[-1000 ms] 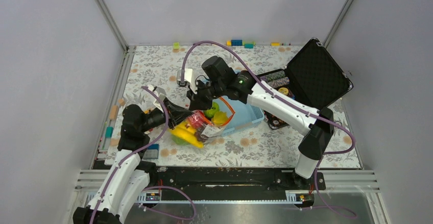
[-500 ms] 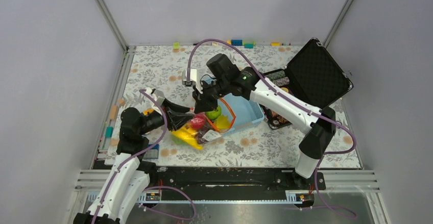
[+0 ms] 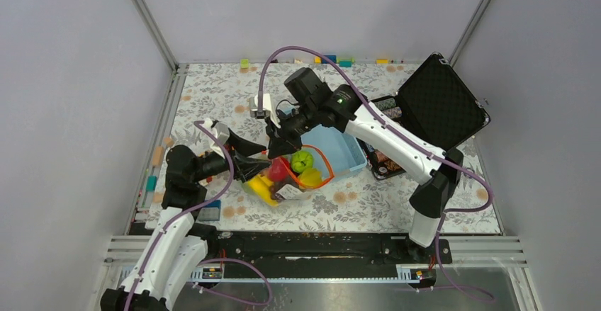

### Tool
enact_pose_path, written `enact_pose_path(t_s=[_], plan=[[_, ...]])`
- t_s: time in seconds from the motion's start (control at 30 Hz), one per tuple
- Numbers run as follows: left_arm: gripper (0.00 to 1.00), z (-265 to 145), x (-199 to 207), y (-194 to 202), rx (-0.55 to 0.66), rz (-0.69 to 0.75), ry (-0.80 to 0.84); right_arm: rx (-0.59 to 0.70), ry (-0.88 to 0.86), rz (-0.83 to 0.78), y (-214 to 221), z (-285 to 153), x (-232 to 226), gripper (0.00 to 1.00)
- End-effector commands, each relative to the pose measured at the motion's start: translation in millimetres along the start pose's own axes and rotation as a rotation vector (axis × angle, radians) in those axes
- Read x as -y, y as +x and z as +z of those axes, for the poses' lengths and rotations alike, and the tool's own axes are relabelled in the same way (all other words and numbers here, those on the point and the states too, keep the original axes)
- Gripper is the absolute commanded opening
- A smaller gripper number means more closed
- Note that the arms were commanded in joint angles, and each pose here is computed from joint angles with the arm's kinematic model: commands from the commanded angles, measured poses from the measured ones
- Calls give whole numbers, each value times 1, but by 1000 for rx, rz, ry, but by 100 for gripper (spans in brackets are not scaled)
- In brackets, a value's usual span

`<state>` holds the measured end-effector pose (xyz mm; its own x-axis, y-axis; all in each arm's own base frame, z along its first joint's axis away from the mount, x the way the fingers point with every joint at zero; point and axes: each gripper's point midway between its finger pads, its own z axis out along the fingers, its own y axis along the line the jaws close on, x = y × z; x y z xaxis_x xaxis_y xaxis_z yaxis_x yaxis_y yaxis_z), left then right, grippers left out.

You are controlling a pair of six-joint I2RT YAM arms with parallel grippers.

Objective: Place the food in the zip-top bag and seal the zipper
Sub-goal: Zip the zipper food storage bag at the center of the board.

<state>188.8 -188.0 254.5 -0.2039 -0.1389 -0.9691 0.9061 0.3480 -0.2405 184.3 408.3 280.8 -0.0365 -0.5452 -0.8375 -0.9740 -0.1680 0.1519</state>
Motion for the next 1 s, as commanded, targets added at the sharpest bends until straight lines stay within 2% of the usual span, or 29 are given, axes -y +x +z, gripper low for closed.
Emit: enact_pose_path(t_s=[0.0,0.07,0.17,0.2,0.27,0.4,0.73,0.97], plan=[[56,3,16,-32,44,119,85,44,-38,-60,-23,-2,-10,0],[50,2,19,-29,29,126,105,55,-37,-57,-28,-2,-9,0],[36,2,18,-25,28,136,98,70,-42,-66,-36,-1,-10,0],[28,1,19,-25,26,139,97,70,-39,-65,-37,-1,-10,0],[0,0,17,-26,32,138,75,64,-25,-62,-36,0,-6,0],[0,-1,10,-30,61,129,5,22,28,-52,-25,1,4,0],[0,-11,-1,-32,145,118,-141,-177,175,-61,35,-5,26,3],[0,-13,-13,-30,145,97,-199,-162,158,-27,40,-11,24,4]])
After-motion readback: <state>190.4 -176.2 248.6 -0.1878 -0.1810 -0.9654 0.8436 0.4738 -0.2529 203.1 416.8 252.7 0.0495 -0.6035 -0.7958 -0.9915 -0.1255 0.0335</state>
